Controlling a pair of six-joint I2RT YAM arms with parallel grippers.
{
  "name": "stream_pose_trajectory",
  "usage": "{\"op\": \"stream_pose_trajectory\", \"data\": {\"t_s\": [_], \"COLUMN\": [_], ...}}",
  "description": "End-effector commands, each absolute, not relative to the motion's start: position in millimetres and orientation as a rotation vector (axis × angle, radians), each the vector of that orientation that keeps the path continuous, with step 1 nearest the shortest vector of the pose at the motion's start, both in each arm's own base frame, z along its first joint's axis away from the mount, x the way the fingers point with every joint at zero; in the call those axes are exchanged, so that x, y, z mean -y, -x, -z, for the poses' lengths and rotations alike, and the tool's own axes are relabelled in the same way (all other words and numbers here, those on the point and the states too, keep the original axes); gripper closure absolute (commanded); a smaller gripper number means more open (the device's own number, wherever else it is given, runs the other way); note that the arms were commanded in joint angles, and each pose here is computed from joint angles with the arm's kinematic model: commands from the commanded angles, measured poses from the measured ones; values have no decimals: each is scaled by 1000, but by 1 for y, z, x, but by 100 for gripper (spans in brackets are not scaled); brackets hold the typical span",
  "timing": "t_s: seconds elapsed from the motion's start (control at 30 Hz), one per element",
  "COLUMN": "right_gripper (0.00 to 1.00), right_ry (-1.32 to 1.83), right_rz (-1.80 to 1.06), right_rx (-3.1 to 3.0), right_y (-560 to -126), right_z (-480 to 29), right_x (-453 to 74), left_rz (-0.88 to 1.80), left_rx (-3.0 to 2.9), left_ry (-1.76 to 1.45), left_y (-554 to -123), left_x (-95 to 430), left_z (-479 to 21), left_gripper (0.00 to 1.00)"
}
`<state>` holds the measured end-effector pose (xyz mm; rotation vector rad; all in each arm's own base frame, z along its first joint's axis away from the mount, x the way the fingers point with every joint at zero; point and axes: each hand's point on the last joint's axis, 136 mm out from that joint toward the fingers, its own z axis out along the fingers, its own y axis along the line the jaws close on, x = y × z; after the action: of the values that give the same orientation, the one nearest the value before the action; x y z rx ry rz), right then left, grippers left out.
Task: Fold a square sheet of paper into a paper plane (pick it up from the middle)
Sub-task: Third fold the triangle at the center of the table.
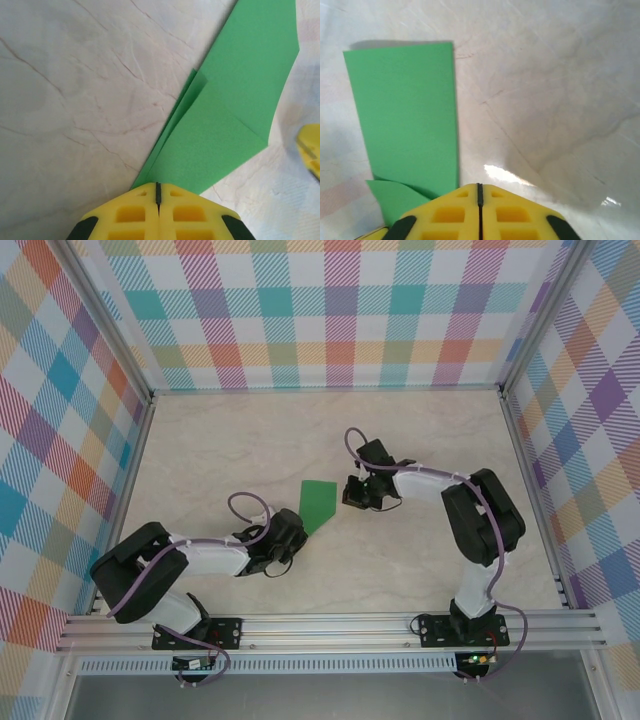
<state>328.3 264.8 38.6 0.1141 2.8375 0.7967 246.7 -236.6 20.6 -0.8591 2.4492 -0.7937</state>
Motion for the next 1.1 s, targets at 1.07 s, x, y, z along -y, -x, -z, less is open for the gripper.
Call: {"op": "stream_pose_trajectory", "data": {"t_s": [1.07], "right_gripper": [48], "right_ry": [-340], "right_rz": [-1284], "right_rx": [-2892], "right_y": [-299], "right_z": [-36], "right_x": [-303], "left_rz": [575], "left_rx": [-2662], "left_ry": [497], "left_y": [-298], "left_x": [228], "left_z": [-19], "left_gripper": [95]}}
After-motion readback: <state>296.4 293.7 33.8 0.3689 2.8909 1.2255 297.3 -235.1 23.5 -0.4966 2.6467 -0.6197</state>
